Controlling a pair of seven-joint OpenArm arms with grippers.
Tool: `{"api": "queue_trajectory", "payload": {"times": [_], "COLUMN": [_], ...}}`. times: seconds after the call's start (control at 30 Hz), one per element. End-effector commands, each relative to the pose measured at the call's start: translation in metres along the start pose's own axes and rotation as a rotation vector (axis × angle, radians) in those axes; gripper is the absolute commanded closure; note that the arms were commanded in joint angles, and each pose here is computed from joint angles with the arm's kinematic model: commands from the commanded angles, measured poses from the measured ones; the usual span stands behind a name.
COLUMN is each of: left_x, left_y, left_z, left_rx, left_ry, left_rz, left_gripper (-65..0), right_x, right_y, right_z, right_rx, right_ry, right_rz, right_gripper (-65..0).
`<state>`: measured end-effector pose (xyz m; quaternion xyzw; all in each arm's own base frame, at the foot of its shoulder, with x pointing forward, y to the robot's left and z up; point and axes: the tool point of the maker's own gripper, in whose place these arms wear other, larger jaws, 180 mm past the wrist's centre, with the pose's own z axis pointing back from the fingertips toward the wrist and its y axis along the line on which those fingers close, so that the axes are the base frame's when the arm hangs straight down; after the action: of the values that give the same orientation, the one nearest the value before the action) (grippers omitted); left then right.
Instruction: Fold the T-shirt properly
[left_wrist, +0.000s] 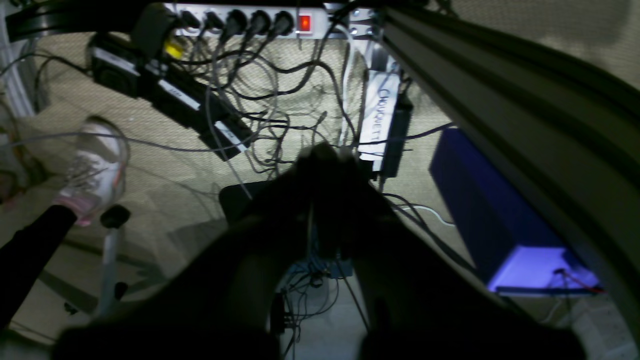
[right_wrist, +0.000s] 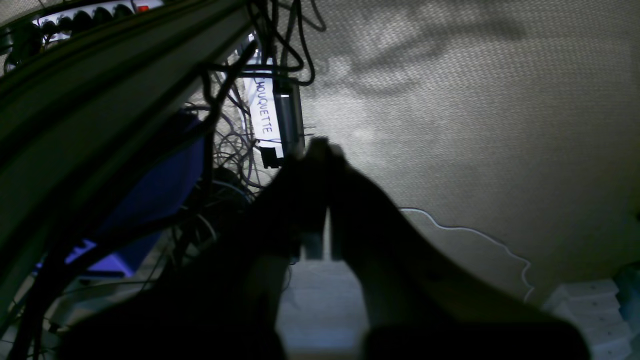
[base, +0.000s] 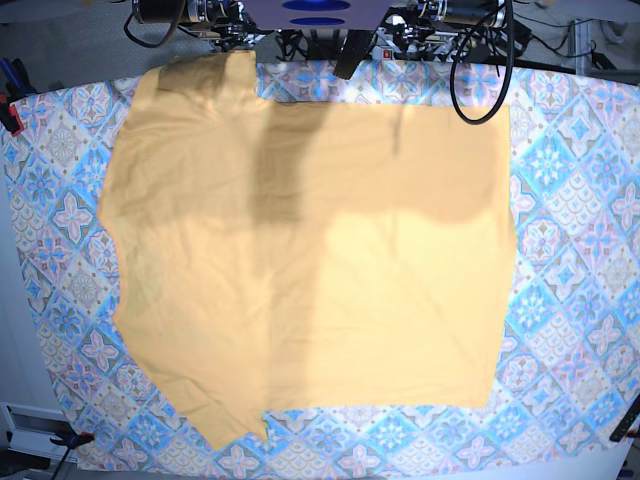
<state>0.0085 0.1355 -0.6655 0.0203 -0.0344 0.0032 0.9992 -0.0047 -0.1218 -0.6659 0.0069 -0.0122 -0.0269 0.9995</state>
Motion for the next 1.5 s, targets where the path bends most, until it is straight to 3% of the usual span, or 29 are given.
{"api": "queue_trajectory", "payload": {"times": [0.0, 1.47], "left_x": [-0.001, 0.009], "left_y": [-0.002, 0.000], "left_z": [0.000, 0.000], "left_rx": [-0.002, 0.001], "left_ry": [-0.001, -0.017], "left_rz": [-0.001, -0.007], "left_gripper": [0.0, 0.0], "right_x": [0.002, 0.004], "right_y": [-0.002, -0.004], "right_z": [0.000, 0.000], "right_rx": [-0.005, -0.008], "right_ry": [-0.006, -0.010], "right_rz": [-0.002, -0.001], "right_gripper": [0.0, 0.0]}}
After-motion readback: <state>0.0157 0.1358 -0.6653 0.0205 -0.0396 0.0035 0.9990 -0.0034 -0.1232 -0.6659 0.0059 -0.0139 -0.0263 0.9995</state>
